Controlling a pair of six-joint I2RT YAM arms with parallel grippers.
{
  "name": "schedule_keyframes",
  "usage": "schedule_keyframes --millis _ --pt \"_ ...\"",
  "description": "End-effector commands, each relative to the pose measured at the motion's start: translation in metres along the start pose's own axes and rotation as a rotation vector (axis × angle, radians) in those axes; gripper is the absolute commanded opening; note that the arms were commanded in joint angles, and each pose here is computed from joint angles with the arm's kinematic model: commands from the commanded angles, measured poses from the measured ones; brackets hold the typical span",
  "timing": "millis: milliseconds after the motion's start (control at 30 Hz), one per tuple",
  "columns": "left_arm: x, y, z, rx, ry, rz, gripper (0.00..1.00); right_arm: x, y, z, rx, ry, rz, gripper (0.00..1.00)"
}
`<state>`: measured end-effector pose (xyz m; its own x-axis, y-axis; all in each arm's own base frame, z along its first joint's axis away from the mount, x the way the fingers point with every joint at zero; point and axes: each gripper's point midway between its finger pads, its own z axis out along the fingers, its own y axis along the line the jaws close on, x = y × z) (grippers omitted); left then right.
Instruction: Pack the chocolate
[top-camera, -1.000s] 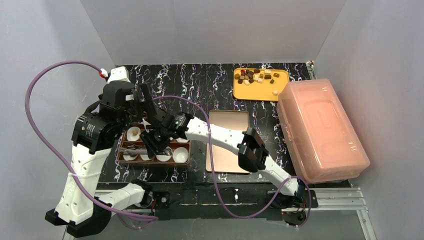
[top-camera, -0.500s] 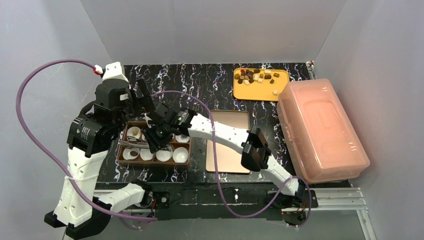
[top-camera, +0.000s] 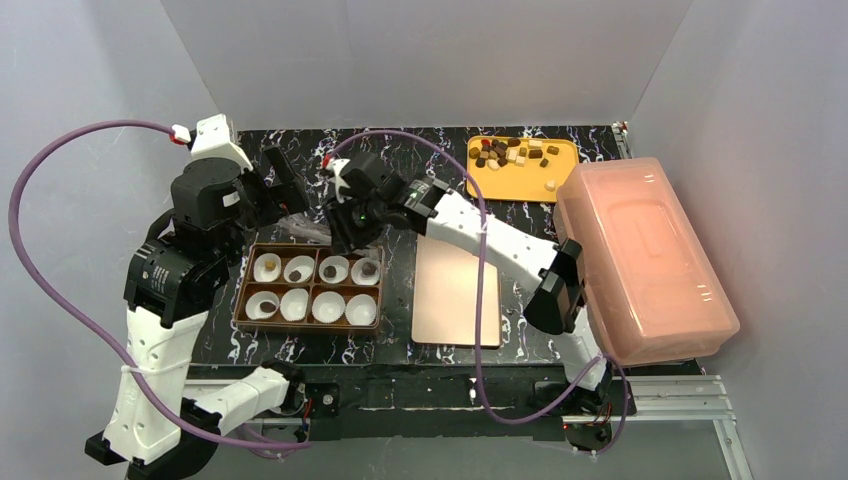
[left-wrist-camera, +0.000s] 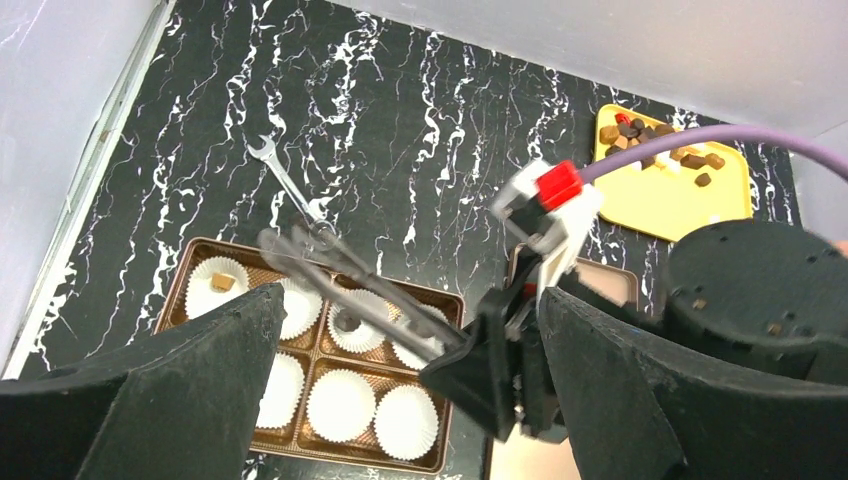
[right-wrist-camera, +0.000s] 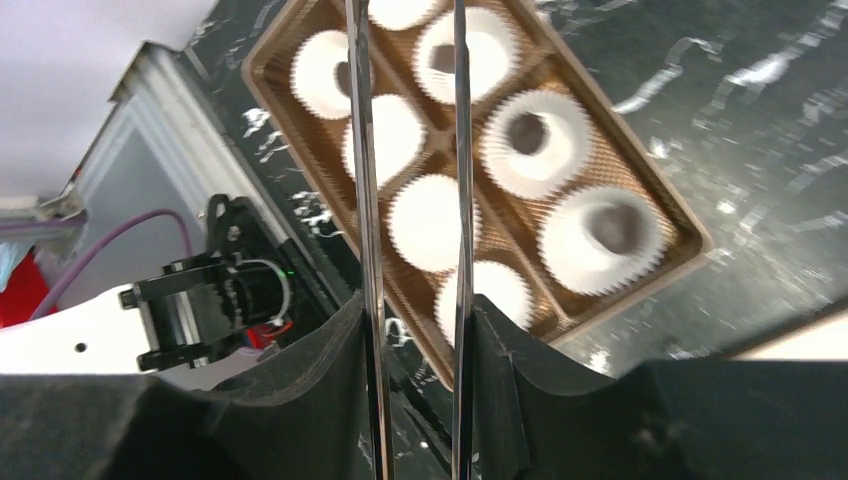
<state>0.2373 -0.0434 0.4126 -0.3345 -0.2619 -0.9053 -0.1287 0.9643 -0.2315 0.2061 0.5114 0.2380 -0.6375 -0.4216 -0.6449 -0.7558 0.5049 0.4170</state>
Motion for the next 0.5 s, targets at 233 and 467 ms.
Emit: schedule_keyframes --millis 233,467 --pt "0.003 -0.007 0.010 0.021 0.003 0.022 1.00 -0.016 -0.127 -0.091 0.299 -0.104 0.214 0.45" --pt "0.041 -0.007 0.033 0.007 0.108 0.075 1.00 -0.007 -0.218 -0.145 0.549 -0.122 0.364 0.45"
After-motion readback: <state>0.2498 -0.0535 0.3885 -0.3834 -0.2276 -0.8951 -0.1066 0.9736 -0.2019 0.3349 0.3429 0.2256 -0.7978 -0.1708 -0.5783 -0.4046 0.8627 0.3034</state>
